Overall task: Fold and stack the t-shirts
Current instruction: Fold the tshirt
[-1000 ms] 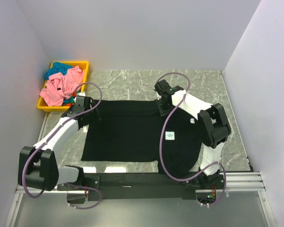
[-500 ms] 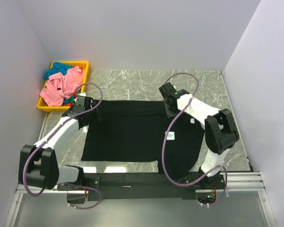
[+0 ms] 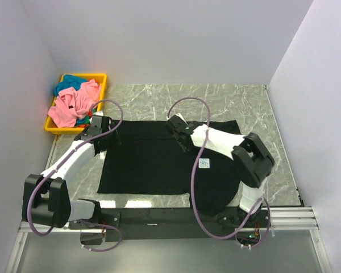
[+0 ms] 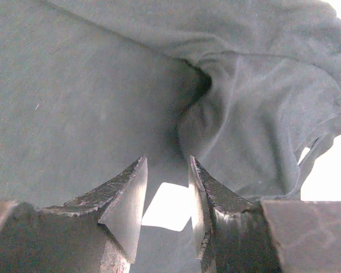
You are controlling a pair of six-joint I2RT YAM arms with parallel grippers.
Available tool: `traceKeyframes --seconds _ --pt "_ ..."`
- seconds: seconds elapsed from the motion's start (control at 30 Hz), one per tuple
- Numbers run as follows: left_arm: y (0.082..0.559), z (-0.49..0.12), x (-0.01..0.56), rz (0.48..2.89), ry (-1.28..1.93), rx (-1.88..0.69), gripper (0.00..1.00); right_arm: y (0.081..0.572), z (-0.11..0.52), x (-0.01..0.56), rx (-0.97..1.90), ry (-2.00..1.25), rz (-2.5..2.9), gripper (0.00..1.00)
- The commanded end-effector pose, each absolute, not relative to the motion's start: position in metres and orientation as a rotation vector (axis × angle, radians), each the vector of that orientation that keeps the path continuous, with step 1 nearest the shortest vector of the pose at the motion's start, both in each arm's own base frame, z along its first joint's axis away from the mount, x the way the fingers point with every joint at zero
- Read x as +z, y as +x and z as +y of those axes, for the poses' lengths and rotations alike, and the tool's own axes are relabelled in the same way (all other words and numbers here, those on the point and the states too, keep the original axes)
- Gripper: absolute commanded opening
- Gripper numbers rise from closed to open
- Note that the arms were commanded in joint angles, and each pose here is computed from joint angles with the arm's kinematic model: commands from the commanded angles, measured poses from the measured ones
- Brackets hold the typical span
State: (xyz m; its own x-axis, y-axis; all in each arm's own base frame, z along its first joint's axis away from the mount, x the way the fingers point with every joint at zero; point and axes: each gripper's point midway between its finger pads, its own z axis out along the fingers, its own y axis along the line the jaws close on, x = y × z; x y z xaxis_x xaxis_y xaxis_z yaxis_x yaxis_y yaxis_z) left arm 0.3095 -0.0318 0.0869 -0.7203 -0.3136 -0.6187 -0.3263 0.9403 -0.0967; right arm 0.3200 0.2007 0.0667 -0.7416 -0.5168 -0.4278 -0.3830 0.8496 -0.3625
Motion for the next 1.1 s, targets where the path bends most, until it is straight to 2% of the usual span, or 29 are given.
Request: traceKeyframes --seconds 0.0,0.53,1.07 --pt "0.32 -0.035 0.099 2.386 -0.433 0.006 0.79 0.337 0.199 0.068 -0.476 -0.652 2.458 0.43" --pt "0.32 -0.036 0.099 2.387 -0.428 -0.003 0.79 0.349 0.18 0.036 -0.695 -0.612 2.48 0.42" --pt "0.319 -0.036 0.095 2.403 -0.429 0.006 0.79 0.363 0.157 0.045 -0.787 -0.499 2.439 0.38"
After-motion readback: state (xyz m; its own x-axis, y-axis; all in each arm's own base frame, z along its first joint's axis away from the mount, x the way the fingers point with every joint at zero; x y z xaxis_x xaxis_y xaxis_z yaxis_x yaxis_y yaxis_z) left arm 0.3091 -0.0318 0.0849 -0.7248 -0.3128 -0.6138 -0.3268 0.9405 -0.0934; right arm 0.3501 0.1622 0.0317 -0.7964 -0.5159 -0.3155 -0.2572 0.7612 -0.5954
